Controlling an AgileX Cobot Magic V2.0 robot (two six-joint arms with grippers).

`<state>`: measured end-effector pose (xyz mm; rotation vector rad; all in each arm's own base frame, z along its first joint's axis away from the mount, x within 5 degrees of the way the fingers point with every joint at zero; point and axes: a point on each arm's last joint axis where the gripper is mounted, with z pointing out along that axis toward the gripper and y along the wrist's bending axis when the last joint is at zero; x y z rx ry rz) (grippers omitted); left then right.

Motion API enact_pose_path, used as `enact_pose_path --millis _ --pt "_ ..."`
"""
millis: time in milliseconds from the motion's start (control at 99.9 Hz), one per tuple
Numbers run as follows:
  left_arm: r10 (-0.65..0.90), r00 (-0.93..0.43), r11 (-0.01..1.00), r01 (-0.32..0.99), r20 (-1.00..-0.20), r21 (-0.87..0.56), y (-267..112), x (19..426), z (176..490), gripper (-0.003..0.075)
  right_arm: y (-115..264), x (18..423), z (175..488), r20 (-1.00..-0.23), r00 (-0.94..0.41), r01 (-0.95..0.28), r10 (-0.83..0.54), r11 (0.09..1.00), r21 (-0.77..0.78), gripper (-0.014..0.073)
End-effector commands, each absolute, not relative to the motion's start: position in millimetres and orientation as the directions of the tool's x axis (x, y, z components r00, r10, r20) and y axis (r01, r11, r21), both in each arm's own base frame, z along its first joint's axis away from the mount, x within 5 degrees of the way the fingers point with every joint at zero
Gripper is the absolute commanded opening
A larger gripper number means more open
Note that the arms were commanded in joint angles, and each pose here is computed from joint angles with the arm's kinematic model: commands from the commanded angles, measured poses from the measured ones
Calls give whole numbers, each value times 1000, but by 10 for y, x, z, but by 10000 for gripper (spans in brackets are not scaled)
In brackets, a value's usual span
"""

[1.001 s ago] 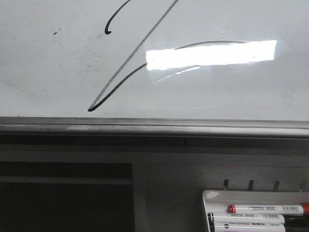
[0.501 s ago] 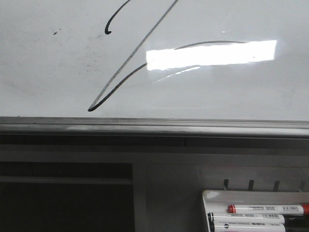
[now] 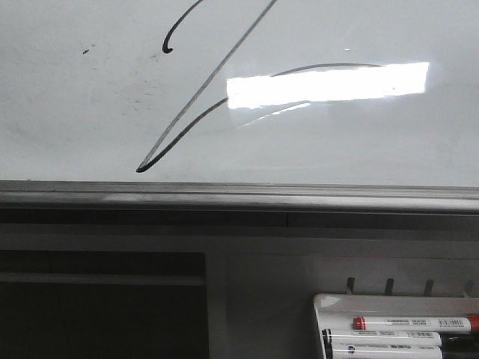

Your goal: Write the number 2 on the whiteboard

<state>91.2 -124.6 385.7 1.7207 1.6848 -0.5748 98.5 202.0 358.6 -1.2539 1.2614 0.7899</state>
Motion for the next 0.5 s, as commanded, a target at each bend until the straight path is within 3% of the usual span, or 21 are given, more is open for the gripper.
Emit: enact_pose_path --millis 0,90,110,200,370,491 --pt "564 61 131 978 -824 162 -1325 946 4066 -20 2013 956 3736 -967 214 -950 -141 201 -239 43" --pt "521 26 182 973 -853 141 -1342 972 4104 -20 1973 1017 3754 -965 213 -927 -155 281 -249 265" --pt "507 7 205 970 -862 128 -1340 978 4117 -20 1935 1030 3782 -966 210 -915 -151 318 -249 353" --pt "479 -28 248 963 -877 104 -1326 980 4141 -20 1785 1070 3884 -972 196 -864 -130 446 -234 498" --pt "388 -69 359 930 -919 82 -1296 1019 4197 -20 1331 1076 4109 -990 140 -711 -16 694 -112 489" --pt "247 -131 524 851 -960 18 -1270 1170 4090 -20 1029 951 4137 -988 145 -663 52 746 -58 378"
